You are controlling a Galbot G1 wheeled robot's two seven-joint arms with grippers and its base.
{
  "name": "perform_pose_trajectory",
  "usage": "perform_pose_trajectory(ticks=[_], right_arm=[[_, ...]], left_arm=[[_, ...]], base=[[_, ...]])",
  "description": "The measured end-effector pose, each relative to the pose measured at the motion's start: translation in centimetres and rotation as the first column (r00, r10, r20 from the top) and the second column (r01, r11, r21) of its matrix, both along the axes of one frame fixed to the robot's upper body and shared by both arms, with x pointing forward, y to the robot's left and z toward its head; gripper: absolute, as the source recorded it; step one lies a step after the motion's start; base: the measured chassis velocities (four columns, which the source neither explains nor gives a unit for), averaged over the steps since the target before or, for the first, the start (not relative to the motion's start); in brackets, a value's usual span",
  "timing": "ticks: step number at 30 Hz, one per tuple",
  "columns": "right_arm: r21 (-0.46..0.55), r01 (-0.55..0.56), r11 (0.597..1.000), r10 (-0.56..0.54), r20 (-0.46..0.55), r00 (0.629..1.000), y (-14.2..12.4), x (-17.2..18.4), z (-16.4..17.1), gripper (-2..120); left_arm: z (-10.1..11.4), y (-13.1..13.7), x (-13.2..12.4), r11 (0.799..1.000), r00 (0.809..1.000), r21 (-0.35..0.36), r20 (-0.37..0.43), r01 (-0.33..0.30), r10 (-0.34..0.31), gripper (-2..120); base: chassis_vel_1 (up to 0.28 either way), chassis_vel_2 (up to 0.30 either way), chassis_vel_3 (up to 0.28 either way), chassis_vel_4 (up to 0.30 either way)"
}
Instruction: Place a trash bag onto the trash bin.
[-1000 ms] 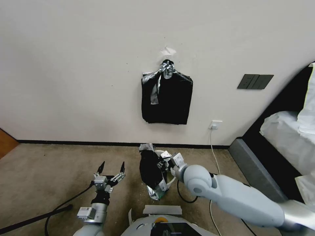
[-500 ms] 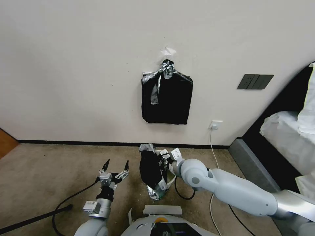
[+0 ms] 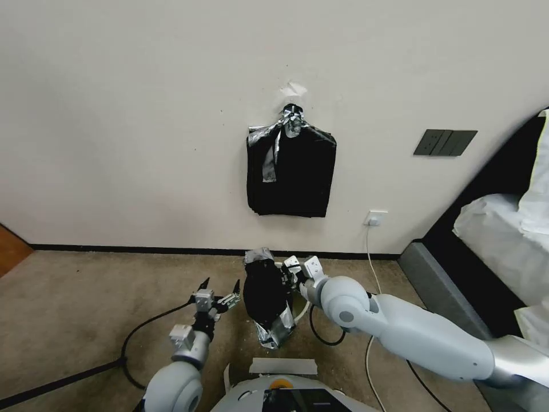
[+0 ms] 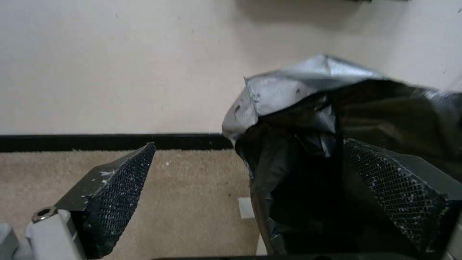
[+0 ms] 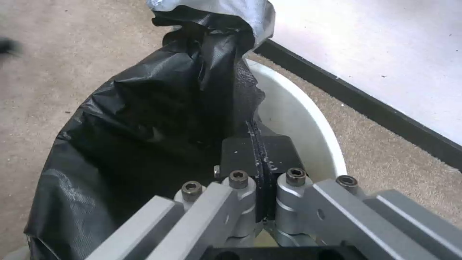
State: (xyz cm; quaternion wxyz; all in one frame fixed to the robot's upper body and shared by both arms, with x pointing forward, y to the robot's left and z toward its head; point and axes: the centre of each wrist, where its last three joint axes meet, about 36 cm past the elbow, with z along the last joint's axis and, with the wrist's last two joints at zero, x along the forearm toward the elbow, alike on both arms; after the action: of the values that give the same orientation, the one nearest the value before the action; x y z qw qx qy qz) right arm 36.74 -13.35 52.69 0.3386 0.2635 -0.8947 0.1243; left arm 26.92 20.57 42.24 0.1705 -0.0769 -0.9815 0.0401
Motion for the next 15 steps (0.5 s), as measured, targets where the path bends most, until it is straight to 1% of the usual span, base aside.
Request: perform_pose_trajectory(ticks=[2,3,6,7,8,9,11,13,14,15], right_arm=[[0.002,0.002,1.0,-0.001,-0.002,1.0,-0.1,-0.1,0.0,0],[0.002,0.002,1.0,-0.001,-0.002,1.0,-0.1,-0.1,0.0,0],[0.001,0.001,1.0,-0.001,-0.004,1.0,-0.1,-0.1,-0.1,0],[0.001,0.001,1.0,-0.001,-0.004,1.0,-0.1,-0.1,-0.1,0],[0.002,0.001,1.0,-0.001,-0.002,1.0,-0.1,-0.1,0.0,0],[0.002,0.001,1.0,-0.001,-0.002,1.0,-0.1,-0.1,0.0,0],[0.002,0.002,1.0,-0.002,-0.001,1.0,-0.2,-0.2,0.0,0],[-0.001,0.004,1.0,-0.004,-0.003,1.0,-0.3,-0.2,-0.1,0],[-0.001,0.004,1.0,-0.004,-0.003,1.0,-0.3,-0.2,-0.1,0],[-0.003,0.005,1.0,-0.005,-0.004,1.0,-0.4,-0.2,-0.1,0]], left_arm=[[0.2,-0.9,1.3,1.0,0.998,0.017,-0.064,-0.013,0.014,100],[0.2,-0.9,1.3,1.0,0.998,0.017,-0.064,-0.013,0.014,100],[0.6,-2.3,3.5,0.999,0.988,0.041,-0.147,-0.036,0.042,100],[0.6,-2.3,3.5,0.999,0.988,0.041,-0.147,-0.036,0.042,100],[0.6,-3.2,4.7,0.998,0.982,0.05,-0.182,-0.041,0.049,100],[0.6,-3.2,4.7,0.998,0.982,0.05,-0.182,-0.041,0.049,100],[0.2,-4.4,6.1,0.996,0.972,0.056,-0.22,-0.067,0.078,100],[0.2,-5.3,6.9,0.995,0.956,0.045,-0.275,-0.088,0.097,100],[0.2,-5.3,6.9,0.995,0.956,0.045,-0.275,-0.088,0.097,100],[0.2,-5.8,7.3,0.994,0.941,0.036,-0.32,-0.1,0.106,100]], base=[[0.0,0.0,0.0,0.0],[0.0,0.0,0.0,0.0],[0.0,0.0,0.0,0.0],[0.0,0.0,0.0,0.0],[0.0,0.0,0.0,0.0],[0.0,0.0,0.0,0.0],[0.0,0.0,0.0,0.0],[0.0,0.0,0.0,0.0],[0.0,0.0,0.0,0.0],[0.0,0.0,0.0,0.0]])
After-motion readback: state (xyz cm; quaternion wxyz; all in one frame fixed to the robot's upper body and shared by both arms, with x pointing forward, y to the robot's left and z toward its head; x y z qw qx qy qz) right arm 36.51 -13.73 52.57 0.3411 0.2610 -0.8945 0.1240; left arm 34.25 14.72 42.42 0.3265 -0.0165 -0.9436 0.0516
